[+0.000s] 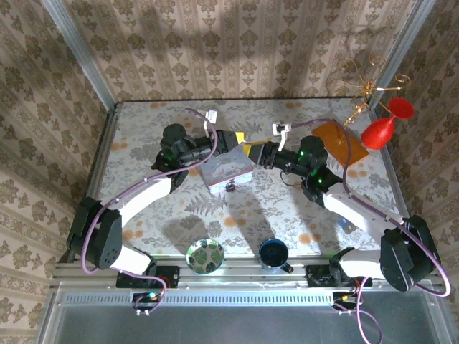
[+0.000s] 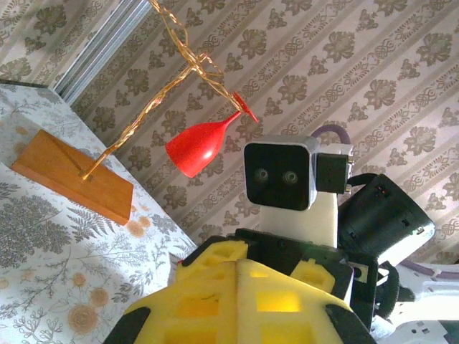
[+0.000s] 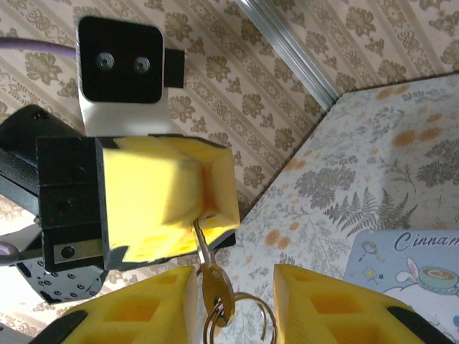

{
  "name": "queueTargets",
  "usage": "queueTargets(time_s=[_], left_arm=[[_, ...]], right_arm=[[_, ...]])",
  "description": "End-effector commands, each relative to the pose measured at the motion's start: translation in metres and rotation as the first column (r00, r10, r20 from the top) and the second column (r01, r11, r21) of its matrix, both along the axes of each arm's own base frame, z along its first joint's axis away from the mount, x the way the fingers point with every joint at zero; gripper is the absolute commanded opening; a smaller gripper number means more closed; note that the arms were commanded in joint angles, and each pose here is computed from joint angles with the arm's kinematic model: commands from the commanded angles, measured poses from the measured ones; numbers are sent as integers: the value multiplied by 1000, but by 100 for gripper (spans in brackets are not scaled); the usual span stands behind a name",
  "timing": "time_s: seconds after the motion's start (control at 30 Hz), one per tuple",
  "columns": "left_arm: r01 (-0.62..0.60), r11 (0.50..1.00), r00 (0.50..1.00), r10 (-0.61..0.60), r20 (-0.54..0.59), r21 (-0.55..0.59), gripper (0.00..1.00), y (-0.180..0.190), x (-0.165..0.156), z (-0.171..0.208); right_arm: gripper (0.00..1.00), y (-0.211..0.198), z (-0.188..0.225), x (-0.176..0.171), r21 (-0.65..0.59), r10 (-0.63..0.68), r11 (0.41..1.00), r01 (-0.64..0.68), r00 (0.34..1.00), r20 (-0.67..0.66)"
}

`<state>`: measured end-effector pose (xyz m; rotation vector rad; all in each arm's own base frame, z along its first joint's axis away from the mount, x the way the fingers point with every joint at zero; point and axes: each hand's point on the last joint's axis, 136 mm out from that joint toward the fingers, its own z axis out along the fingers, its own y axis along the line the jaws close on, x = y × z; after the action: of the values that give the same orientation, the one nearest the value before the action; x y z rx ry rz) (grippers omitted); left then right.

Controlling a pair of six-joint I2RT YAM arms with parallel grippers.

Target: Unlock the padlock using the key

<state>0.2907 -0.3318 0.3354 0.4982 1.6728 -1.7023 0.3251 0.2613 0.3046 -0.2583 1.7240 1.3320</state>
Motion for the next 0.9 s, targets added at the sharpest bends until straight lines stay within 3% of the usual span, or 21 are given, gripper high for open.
queueTargets(time_s=[0.0, 0.07, 0.57, 0.87], left_arm=[[17, 999, 999, -15, 42, -39, 0, 6, -7, 16], [17, 999, 999, -16, 42, -41, 0, 6, -7, 16], [7, 999, 999, -5, 35, -53, 0, 7, -3, 18], [17, 998, 1000, -15, 22, -55, 0, 5, -2, 17]], right_arm=[[30, -3, 14, -5, 46, 20, 999, -22, 999, 46], [24, -4, 14, -5, 45, 17, 999, -19, 999, 43], [23, -7, 12, -9, 40, 14, 999, -16, 999, 33], [3, -8, 15, -8, 42, 10, 999, -11, 999, 39]])
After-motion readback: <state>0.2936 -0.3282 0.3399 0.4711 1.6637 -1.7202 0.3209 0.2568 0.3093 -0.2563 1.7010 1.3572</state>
